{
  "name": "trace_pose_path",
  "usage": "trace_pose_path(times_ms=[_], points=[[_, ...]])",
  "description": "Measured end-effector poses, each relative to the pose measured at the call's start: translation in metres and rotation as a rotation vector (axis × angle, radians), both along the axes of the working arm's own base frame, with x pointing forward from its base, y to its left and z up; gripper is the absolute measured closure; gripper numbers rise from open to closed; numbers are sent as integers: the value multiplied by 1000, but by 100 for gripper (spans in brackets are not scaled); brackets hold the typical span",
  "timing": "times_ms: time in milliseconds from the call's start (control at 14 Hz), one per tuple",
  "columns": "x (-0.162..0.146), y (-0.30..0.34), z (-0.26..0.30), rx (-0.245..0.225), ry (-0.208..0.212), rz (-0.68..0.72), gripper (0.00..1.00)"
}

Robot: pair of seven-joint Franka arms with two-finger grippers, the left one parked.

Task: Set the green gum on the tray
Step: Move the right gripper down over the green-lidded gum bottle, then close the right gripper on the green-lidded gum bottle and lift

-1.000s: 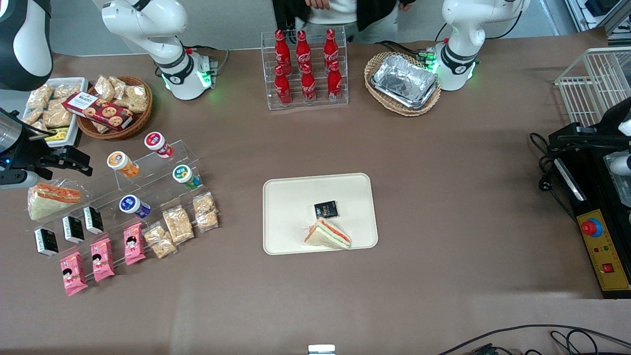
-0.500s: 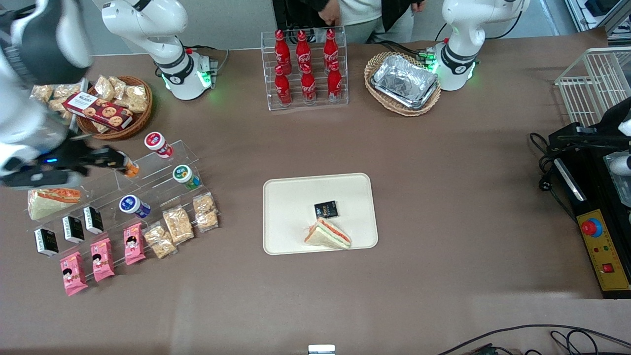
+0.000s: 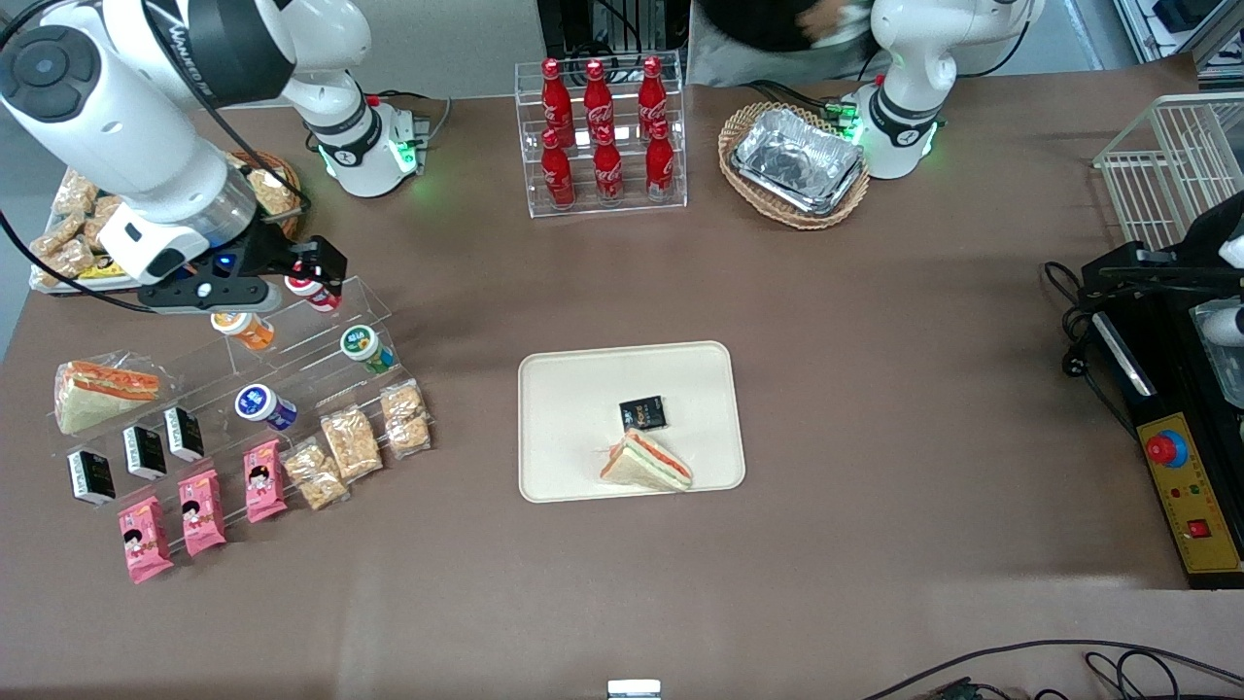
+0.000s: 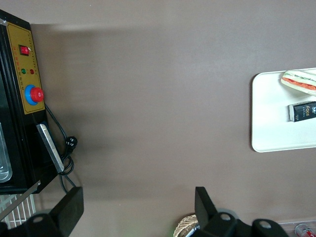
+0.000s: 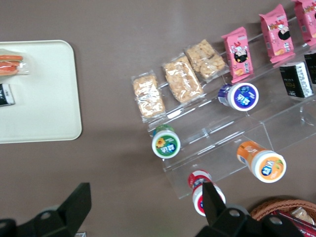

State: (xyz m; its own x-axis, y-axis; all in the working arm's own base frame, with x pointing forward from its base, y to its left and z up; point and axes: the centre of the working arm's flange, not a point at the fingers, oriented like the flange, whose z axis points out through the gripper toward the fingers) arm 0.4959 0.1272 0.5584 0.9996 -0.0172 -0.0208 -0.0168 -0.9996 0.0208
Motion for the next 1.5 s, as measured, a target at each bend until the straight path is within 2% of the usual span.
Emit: trace_pose_path(times_ms=[286, 429, 571, 643, 786, 929, 1500], points=[[6, -32, -13, 43, 5, -1, 0], [9, -34, -42, 51, -28, -7, 0], [5, -36, -98, 55, -75, -4, 0], [-1, -37, -129, 54, -84, 1, 0], [-10, -40, -174, 54, -68, 3, 0], [-11, -41, -195, 56, -53, 5, 0], [-15, -42, -226, 58, -7, 8, 1]])
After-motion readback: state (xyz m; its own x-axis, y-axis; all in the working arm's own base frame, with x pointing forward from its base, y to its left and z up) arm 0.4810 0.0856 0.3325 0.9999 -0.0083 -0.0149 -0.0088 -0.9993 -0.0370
